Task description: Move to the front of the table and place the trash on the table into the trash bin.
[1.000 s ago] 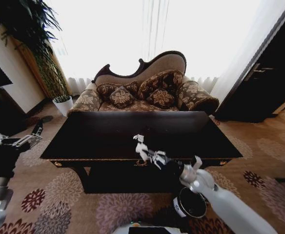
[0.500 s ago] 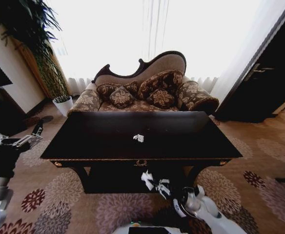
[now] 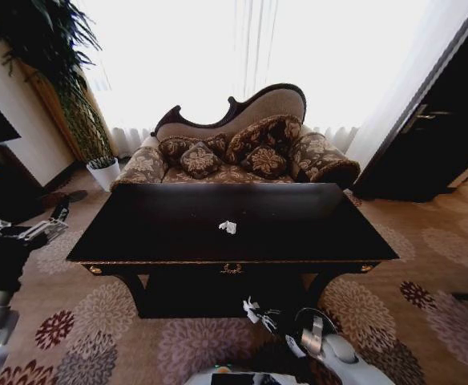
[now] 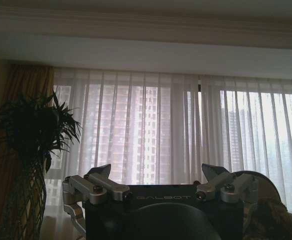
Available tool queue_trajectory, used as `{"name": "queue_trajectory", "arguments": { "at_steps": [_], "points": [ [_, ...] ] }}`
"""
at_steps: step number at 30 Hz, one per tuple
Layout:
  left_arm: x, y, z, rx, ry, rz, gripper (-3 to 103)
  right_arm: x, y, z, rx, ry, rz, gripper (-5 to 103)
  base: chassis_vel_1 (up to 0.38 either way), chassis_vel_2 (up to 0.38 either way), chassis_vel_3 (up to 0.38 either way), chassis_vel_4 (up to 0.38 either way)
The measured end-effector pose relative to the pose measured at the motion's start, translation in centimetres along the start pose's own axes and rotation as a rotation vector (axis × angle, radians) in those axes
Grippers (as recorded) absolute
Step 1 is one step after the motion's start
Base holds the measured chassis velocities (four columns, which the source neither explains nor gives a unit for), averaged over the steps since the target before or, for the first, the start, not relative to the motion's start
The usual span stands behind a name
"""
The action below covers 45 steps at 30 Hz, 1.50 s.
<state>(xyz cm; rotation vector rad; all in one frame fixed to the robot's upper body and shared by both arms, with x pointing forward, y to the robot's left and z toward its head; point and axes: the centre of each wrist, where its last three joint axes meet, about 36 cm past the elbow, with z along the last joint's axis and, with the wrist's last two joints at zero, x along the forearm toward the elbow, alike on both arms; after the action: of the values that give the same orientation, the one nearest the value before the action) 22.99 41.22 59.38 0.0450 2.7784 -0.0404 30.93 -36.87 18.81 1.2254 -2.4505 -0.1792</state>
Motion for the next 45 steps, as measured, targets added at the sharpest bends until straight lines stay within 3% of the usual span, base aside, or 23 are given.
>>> {"name": "queue_trajectory", "arguments": {
  "at_steps": [5, 8, 9, 12, 16, 29, 45],
  "points": [
    [0.0, 0.0, 0.2, 0.003, 0.002, 0.0, 100, 0.7, -1.7, 1.4, 0.032, 0.114, 0.124, 0, 0.0, 0.0, 0.0, 0.0],
    [-0.1, 0.0, 0.3, 0.004, 0.006, 0.0, 100, 1.2, -3.4, 2.5, 0.067, 0.231, 0.281, 0, 0.0, 0.0, 0.0, 0.0],
    [-0.1, 0.0, 0.3, 0.004, 0.006, 0.0, 100, 1.2, -3.4, 2.5, 0.067, 0.231, 0.281, 0, 0.0, 0.0, 0.0, 0.0],
    [-0.1, 0.1, 0.4, 0.002, 0.008, 0.0, 100, 1.2, -4.6, 2.7, 0.098, 0.337, 0.47, 0, 0.0, 0.0, 0.0, 0.0],
    [-0.1, 0.1, 0.4, 0.002, 0.01, -0.002, 100, 1.4, -5.4, 2.9, 0.118, 0.408, 0.57, 0, 0.0, 0.0, 0.0, 0.0],
    [0.0, -0.3, 0.6, 0.009, 0.011, -0.001, 100, 4.8, -6.8, 4.5, 0.121, 0.546, 0.682, 0, 0.0, 0.0, 0.0, 0.0],
    [0.1, -0.3, 0.3, 0.001, 0.013, 0.002, 100, 5.5, -7.2, 6.9, -0.005, 0.629, 0.803, 0, 0.0, 0.0, 0.0, 0.0]
  ]
}}
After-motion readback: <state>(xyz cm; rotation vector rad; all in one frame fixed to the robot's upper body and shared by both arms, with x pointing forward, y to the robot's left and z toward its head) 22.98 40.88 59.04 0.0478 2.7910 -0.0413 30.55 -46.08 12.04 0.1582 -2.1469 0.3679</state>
